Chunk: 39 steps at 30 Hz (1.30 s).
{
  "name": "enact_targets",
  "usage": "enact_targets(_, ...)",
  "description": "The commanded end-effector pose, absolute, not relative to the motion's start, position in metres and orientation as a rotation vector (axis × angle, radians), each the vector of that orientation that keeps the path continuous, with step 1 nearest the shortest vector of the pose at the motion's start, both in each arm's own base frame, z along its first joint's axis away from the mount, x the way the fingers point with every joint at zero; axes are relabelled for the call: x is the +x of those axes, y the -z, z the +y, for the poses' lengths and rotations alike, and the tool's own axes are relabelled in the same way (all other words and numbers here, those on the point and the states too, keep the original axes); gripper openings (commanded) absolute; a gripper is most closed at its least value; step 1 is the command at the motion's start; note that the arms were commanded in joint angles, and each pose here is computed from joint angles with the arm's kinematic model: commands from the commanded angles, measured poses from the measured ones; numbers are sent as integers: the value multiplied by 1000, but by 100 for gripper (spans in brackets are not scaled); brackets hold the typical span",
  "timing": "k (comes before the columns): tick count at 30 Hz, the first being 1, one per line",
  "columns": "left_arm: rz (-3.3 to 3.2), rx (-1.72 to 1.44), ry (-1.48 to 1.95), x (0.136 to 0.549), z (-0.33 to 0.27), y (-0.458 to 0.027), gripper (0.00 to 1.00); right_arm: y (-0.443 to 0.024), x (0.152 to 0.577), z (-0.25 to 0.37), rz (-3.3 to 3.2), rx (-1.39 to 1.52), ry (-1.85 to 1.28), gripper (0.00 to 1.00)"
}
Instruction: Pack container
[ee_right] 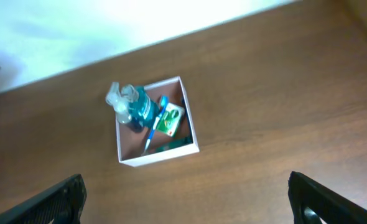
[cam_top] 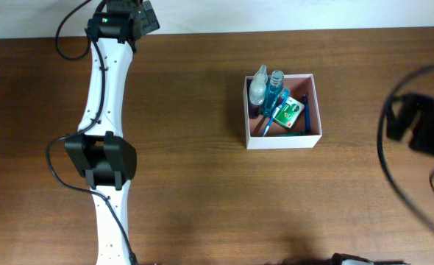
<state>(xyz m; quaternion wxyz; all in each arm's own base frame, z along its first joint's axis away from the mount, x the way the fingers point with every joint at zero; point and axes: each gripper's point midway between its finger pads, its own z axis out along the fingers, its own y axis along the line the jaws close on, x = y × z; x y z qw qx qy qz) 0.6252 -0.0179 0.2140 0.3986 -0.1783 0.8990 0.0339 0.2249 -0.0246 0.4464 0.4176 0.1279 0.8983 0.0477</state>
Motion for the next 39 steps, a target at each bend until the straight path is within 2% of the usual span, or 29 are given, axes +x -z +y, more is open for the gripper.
enact_targets(1, 2271, -461, -77, 626, -18, -214, 99, -462, 189, -24, 2169, 312, -54, 99)
enact_targets(11, 2271, -461, -77, 626, -18, -214, 99, -486, 127, -11, 1997, 278, -35, 99)
enact_targets(22, 2271, -461, -77, 626, -18, -214, 99, -490, 114, -3, 1963, 251, -62, 99)
enact_targets(33, 2271, -461, -77, 626, -18, -214, 99, -500, 55, 17, 1809, 187, -83, 99)
enact_targets(39, 2271, -461, -77, 626, -18, -214, 99, -501, 37, 22, 1762, 173, -82, 99)
